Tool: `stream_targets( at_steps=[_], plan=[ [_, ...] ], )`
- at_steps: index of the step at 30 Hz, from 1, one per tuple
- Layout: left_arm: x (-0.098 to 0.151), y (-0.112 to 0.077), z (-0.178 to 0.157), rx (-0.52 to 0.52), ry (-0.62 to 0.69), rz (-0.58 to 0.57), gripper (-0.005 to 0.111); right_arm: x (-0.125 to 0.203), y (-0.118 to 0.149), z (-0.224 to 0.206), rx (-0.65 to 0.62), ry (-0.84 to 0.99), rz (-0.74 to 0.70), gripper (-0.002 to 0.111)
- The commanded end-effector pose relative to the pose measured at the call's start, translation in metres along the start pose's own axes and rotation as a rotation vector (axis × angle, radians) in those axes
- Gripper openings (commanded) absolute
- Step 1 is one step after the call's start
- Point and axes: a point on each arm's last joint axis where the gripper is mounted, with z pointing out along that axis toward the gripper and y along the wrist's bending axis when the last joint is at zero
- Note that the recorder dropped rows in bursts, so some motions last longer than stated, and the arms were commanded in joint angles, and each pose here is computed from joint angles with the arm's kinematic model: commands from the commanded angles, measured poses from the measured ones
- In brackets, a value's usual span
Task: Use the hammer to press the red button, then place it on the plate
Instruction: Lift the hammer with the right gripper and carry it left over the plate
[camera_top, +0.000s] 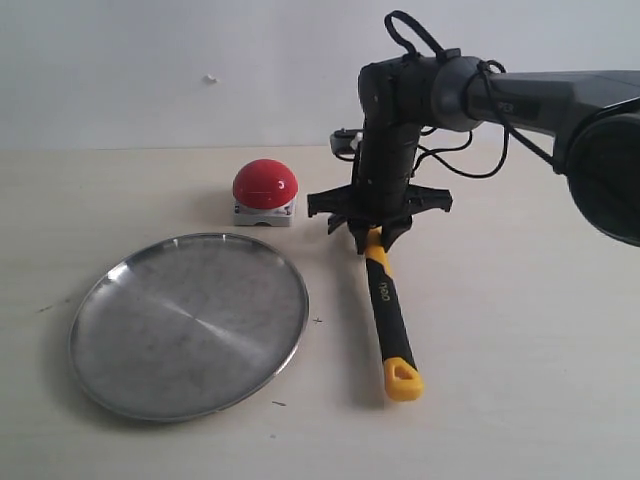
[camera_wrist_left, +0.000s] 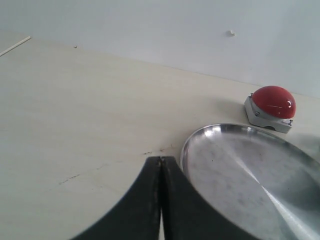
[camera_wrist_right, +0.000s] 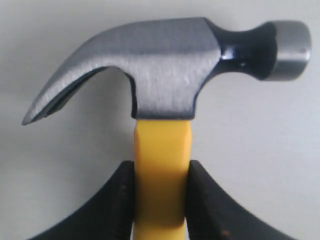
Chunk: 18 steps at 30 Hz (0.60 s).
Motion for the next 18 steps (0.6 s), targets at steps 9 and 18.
stream_targets(
  at_steps=[9,18],
  plan=[
    [0.001,-0.001,0.000,0.011,-0.003,0.003,0.000,-0.019,0.002,-0.094,-0.069,-0.365,-0.051,0.000],
    [0.001,-0.001,0.000,0.015,-0.002,0.004,0.000,0.004,-0.004,-0.134,-0.181,-0.630,-0.087,0.000]
  ],
)
